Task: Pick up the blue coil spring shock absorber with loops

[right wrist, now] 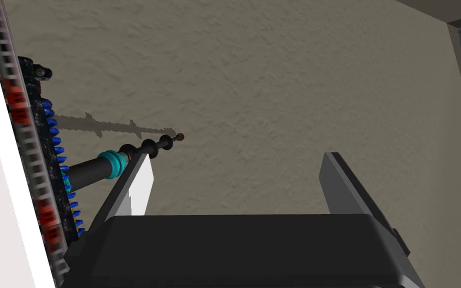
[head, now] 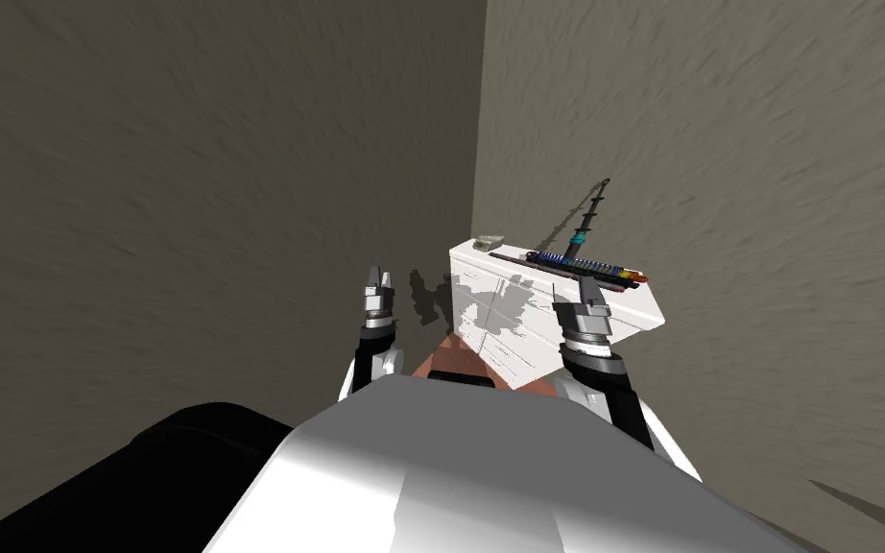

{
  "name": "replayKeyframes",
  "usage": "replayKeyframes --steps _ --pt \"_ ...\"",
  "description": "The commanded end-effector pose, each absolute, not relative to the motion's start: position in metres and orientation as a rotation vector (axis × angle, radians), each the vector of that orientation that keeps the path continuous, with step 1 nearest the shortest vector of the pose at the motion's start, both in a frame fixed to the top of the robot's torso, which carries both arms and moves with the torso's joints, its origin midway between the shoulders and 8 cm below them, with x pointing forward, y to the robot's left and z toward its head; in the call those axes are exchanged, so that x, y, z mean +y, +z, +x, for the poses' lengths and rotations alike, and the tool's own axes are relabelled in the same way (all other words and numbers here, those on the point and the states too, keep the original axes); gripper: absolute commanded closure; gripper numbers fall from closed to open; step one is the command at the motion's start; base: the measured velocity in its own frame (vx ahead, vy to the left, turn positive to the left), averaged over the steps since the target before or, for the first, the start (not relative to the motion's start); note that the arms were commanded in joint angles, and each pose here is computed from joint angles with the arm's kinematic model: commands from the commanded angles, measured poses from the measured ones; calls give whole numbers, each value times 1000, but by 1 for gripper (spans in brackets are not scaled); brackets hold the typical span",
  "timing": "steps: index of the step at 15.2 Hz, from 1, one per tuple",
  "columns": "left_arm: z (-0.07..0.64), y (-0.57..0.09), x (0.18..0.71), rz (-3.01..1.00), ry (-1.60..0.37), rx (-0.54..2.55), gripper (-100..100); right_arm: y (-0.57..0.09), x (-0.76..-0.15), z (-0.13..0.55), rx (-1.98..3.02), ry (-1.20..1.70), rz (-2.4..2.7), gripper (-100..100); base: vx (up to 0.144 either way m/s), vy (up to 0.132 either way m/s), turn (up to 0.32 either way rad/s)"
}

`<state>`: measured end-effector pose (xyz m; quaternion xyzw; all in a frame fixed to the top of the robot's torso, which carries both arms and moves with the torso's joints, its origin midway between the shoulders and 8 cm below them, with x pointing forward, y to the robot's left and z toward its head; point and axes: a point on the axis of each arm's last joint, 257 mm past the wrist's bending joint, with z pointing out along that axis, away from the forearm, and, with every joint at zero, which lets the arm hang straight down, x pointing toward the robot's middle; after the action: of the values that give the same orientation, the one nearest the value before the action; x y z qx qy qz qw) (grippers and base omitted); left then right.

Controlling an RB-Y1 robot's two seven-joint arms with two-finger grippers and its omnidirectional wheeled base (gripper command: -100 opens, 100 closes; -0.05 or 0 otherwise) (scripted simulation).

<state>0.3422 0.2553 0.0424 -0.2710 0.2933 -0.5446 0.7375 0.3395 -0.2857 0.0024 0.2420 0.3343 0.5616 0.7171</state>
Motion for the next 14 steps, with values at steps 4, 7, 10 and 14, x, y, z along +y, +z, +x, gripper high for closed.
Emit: replayKeyframes --steps 4,7,10,14 --pt "342 42 255 -595 -1196 644 0 -5 -278 339 822 1220 411 -100 -89 -50 -26" --pt "342 42 255 -595 -1196 644 0 -10 -276 339 863 1208 354 -100 -90 -56 -16" --pt "342 42 255 -595 -1196 644 0 -17 -274 339 908 1195 296 -100 -68 -51 -16" --pt "342 42 255 -595 -1196 644 0 -34 -277 337 986 1167 197 -100 -54 -54 -12"
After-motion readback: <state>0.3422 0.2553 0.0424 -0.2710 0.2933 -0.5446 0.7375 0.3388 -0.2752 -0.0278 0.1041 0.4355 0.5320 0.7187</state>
